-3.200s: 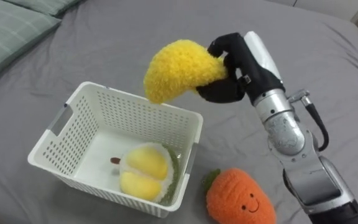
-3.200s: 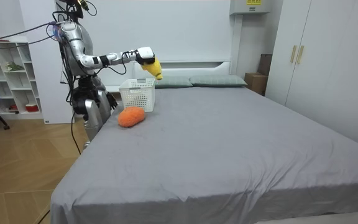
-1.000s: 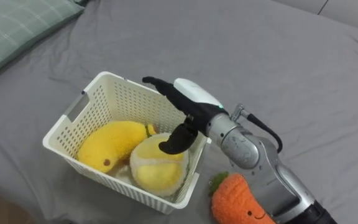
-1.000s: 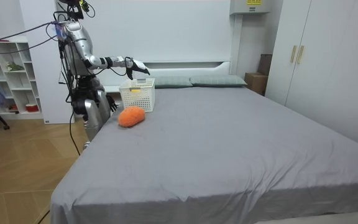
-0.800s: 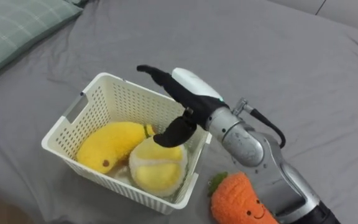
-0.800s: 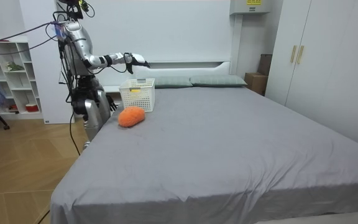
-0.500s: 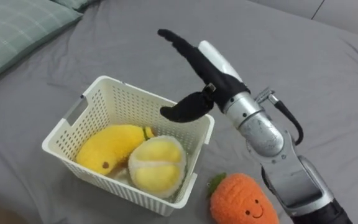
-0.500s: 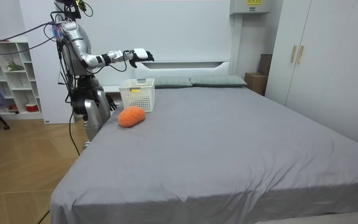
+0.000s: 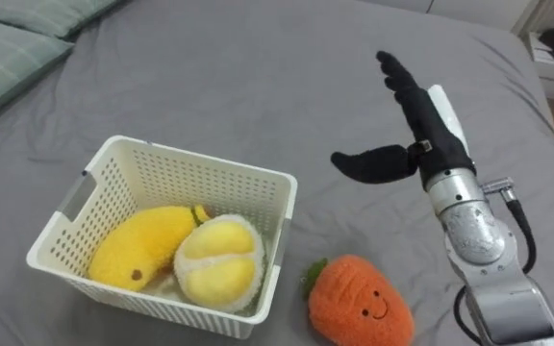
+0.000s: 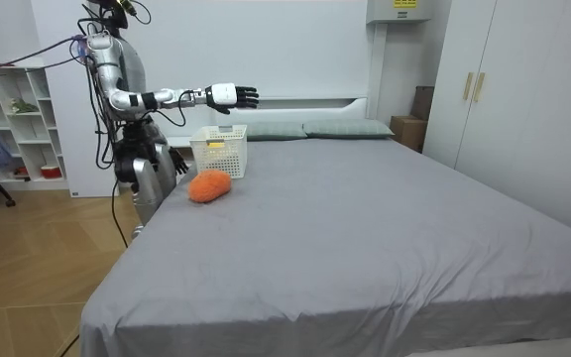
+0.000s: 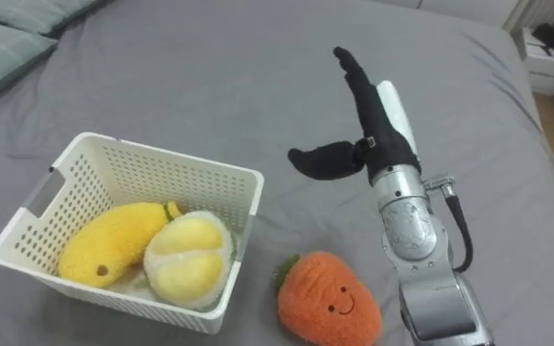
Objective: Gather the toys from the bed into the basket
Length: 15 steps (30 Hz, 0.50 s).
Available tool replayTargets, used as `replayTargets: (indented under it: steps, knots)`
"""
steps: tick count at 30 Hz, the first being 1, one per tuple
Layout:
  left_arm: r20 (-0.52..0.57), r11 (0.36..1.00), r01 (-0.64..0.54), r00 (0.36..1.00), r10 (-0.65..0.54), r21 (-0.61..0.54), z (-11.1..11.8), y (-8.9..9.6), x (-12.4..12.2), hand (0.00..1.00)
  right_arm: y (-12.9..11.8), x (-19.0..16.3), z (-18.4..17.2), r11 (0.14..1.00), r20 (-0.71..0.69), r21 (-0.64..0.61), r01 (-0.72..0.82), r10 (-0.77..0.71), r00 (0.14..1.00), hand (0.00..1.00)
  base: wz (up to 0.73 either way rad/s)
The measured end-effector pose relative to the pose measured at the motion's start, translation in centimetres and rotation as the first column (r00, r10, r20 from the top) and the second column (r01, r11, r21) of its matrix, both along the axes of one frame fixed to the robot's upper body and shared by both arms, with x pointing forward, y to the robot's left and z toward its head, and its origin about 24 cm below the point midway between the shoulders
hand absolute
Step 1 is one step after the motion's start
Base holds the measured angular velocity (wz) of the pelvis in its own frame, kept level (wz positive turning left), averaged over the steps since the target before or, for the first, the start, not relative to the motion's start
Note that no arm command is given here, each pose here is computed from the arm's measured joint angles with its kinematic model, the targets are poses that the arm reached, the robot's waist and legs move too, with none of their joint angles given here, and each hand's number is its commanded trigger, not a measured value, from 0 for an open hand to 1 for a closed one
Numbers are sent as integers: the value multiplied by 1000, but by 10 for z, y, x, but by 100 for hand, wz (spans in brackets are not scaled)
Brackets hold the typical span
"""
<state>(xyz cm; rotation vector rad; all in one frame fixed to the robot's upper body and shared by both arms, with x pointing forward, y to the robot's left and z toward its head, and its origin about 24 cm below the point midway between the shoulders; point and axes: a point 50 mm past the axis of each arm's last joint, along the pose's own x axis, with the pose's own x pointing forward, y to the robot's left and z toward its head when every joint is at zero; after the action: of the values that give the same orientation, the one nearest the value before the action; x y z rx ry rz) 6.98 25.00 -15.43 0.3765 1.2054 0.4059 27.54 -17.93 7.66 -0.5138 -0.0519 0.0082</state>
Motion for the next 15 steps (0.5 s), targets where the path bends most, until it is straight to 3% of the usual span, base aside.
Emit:
replayTargets:
  steps: [15]
  knots:
    - [-37, 1000, -18, 999, 18, -9, -3, 0, -18, 0, -22, -26, -53, 997, -204, 0, 72, -71, 977, 0, -3]
